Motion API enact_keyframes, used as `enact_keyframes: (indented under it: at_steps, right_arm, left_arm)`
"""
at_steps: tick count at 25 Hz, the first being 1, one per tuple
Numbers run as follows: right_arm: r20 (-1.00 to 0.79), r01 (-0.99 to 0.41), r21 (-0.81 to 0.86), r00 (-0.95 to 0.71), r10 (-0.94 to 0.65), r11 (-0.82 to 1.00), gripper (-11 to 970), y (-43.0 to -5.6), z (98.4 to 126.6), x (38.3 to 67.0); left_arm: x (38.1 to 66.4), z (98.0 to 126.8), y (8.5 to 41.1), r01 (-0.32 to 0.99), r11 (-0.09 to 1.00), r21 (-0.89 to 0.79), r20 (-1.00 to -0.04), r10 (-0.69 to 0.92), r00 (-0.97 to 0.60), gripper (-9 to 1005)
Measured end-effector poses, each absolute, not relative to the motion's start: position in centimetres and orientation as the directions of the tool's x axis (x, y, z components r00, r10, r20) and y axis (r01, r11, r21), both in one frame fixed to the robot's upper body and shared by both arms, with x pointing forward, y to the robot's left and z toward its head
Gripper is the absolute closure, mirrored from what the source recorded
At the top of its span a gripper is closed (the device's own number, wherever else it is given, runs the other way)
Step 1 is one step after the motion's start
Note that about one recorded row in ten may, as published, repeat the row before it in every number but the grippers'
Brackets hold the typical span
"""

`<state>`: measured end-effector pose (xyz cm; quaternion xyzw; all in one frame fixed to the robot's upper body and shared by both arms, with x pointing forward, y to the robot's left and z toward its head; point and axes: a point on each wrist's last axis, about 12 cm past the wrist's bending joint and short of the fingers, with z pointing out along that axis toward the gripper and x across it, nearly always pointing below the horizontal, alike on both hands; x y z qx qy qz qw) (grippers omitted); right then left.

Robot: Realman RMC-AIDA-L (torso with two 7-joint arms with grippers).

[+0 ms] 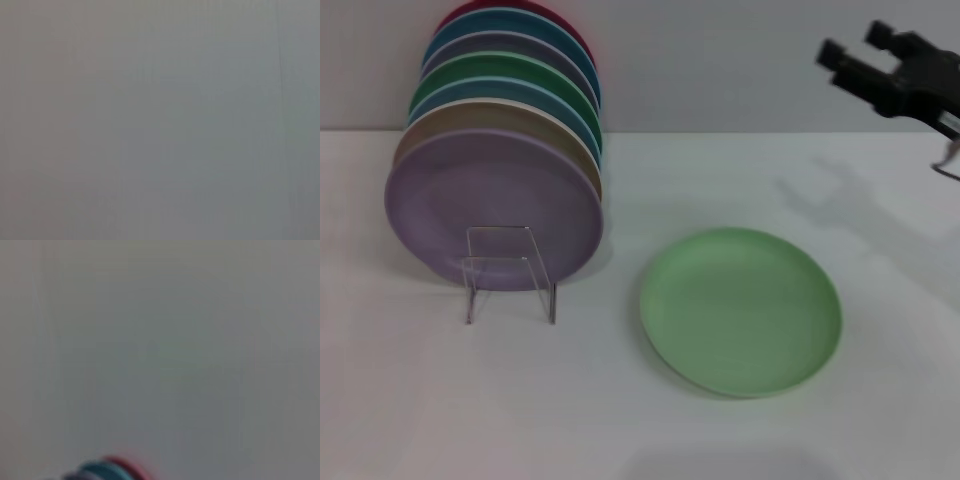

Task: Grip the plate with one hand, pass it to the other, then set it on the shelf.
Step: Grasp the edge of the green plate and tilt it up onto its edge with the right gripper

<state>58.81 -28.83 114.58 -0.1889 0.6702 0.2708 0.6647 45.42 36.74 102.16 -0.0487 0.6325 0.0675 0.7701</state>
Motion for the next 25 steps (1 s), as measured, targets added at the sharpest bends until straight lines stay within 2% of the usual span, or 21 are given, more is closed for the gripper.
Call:
enact_keyframes:
  at_steps: [4, 8, 10, 13, 14, 16, 25]
  right_arm:
    - [-0.975, -0.628, 0.041, -0.195, -0.105, 0.777, 146, -25.5, 118.3, 59.6]
    - [-0.933, -0.609, 0.087, -0.327, -0.15, 0.788, 146, -24.6, 119.4, 59.6]
    - [-0.868, -0.553, 0.143, -0.469, -0.165, 0.821, 146, -24.4, 119.7, 59.8]
    - [-0.811, -0.51, 0.16, -0.556, -0.182, 0.845, 146, -24.5, 119.6, 60.2]
    - [-0.751, -0.473, 0.169, -0.63, -0.198, 0.865, 146, -24.7, 118.9, 60.5]
    - [-0.703, -0.459, 0.174, -0.678, -0.216, 0.871, 146, -24.7, 118.2, 60.7]
    - [-0.568, -0.436, 0.166, -0.776, -0.276, 0.884, 146, -24.3, 115.2, 61.4]
  left_arm:
    - [45.4, 102.2, 36.7, -0.164, 0.986, 0.007, -0.981, 0.039, 0.192, 134]
    - [45.5, 102.2, 36.7, -0.163, 0.987, 0.006, -0.98, 0.038, 0.194, 135]
    - [45.5, 102.2, 36.7, -0.161, 0.987, 0.006, -0.98, 0.038, 0.194, 135]
    - [45.5, 102.2, 36.7, -0.159, 0.987, 0.006, -0.98, 0.037, 0.194, 135]
    - [45.6, 102.2, 36.6, -0.155, 0.988, 0.007, -0.98, 0.037, 0.194, 135]
    - [45.6, 102.2, 36.5, -0.15, 0.989, 0.007, -0.98, 0.037, 0.195, 135]
    - [45.8, 102.4, 36.4, -0.142, 0.99, 0.007, -0.978, 0.037, 0.205, 135]
